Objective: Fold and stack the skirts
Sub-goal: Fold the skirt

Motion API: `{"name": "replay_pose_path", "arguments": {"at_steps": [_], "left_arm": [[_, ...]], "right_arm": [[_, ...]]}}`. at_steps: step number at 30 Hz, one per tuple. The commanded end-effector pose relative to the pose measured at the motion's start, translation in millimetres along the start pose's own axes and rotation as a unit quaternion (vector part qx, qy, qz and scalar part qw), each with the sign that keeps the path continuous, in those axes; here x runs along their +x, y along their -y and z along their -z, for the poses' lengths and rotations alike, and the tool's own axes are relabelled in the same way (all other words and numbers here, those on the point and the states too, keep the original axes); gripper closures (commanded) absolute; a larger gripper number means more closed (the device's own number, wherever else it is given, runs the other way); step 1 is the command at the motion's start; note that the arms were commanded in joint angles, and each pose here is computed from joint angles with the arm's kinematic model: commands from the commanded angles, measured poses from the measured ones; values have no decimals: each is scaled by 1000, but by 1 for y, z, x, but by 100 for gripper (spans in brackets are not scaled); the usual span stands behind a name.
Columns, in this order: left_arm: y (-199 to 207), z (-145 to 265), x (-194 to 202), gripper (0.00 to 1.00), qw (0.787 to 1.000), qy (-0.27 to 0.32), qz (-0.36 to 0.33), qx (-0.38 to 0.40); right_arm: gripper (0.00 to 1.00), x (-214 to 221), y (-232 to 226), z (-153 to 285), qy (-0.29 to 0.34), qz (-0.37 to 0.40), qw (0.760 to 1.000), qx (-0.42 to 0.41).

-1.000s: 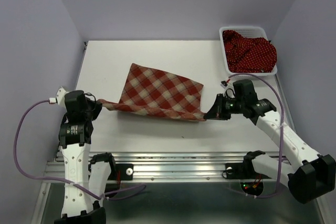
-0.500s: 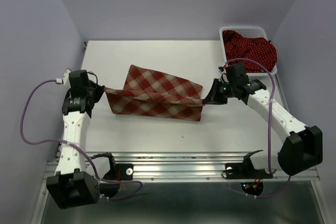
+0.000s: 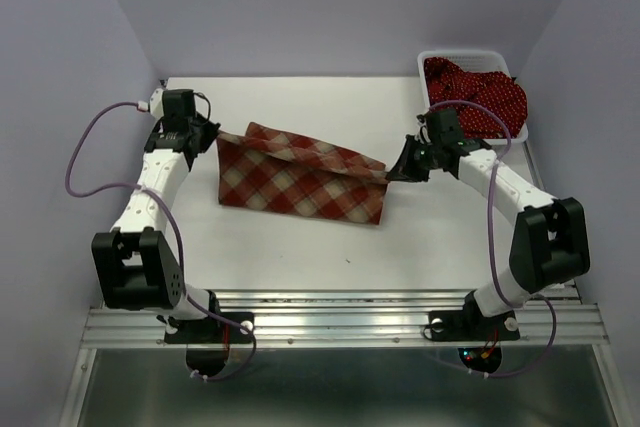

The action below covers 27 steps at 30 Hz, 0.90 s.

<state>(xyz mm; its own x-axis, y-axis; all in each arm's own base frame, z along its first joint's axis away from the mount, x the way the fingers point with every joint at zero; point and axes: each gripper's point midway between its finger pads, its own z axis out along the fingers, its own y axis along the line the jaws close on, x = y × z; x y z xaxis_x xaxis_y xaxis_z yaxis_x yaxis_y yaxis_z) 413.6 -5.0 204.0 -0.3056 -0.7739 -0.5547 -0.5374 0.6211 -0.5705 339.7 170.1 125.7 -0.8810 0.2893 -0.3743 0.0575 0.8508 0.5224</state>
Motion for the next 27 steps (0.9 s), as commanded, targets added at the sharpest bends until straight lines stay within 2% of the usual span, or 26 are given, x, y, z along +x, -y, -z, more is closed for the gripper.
{"name": "replay_pose_path", "arguments": {"at_steps": [1,9,11,13,14,15,16,17,18,19,20,22,27], "left_arm": [[19,-21,-37,100,998,67,-1,-5],[21,-74,-30,100,998,38,-14,-53],[22,-83,-28,100,998,33,-16,-54],[29,-98,-28,97,998,23,-32,-47],[32,-102,-26,90,998,15,-43,-44],[34,-106,-27,68,998,11,-51,-47],[35,-113,-29,58,996,2,-65,-57],[34,-114,-28,52,995,-4,-74,-64],[35,-114,-29,46,995,-7,-76,-71],[38,-114,-34,2,994,-7,-80,-72],[37,-111,-32,1,993,-9,-92,-76],[48,-97,-27,1,993,-4,-103,-65],[31,-76,-13,1,991,-7,-117,-67]], "right_arm": [[99,-35,9,-9,51,2,999,19],[99,-49,17,-41,43,9,999,32],[95,-53,20,-47,44,7,998,39],[82,-63,24,-54,49,1,998,48],[67,-70,17,-53,52,9,998,37],[59,-73,14,-54,52,12,998,32],[51,-75,11,-55,51,16,998,25],[43,-78,5,-53,52,25,998,15],[29,-81,1,-50,56,28,998,10],[22,-85,-3,-47,61,33,998,5],[0,-88,-9,-37,71,41,997,-3],[0,-81,-9,-32,69,50,996,-8],[0,-46,-13,-16,46,67,995,-52]]}}
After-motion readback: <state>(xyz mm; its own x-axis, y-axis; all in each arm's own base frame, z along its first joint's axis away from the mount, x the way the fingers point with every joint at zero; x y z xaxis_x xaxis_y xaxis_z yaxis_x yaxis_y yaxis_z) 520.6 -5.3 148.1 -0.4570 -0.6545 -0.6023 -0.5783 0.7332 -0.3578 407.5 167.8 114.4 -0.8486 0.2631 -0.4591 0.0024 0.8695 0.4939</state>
